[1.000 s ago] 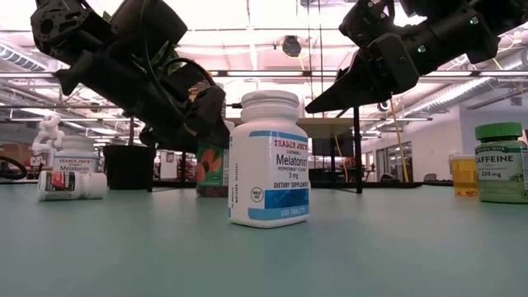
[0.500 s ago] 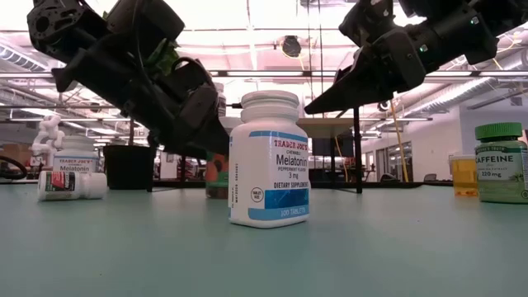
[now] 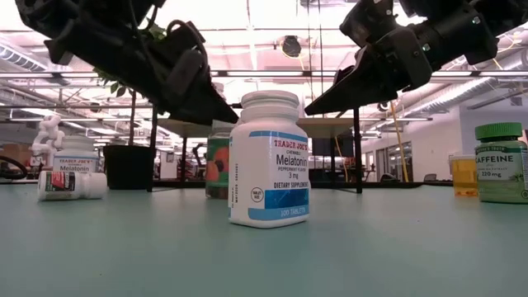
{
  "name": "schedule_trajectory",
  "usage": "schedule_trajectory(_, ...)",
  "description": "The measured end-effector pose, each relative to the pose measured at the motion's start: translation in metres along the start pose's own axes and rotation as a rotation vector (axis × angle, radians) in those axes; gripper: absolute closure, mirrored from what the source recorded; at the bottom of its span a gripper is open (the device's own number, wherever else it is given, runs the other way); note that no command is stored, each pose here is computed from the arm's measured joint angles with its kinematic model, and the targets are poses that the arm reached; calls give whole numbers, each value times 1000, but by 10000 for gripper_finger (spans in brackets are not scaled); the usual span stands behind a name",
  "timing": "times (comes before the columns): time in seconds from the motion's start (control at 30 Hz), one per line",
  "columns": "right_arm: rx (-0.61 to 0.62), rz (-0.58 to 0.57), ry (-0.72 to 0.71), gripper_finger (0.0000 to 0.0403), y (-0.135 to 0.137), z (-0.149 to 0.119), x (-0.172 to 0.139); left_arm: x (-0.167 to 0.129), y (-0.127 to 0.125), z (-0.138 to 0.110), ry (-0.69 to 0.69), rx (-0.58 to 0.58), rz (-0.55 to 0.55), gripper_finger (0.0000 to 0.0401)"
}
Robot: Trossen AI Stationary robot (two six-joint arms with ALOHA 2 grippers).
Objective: Pick and place medicine bottles onto shelf by color
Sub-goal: Put the large green pill bottle pill on the shelf
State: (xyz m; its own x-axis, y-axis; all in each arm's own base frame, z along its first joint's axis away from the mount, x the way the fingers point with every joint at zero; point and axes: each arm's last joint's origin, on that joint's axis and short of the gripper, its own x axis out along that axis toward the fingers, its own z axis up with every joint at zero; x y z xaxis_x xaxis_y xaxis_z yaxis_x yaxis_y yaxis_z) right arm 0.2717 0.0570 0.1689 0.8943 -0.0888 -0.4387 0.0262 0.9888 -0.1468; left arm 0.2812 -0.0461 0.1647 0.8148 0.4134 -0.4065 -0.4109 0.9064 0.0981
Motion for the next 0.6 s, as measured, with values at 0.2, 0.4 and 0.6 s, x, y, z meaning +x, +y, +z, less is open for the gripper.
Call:
schedule_trajectory(0.2,2,0,-7,55,0,1,0,11,17,3,18,-3,1,25)
schedule_trajectory(0.4,2,16,-8,55,0,1,0,17,27,5,31,-26,-11,29)
schedule_trajectory(0.6,0,17,-6,55,0,1,0,19,29,5,41,-30,-62,95)
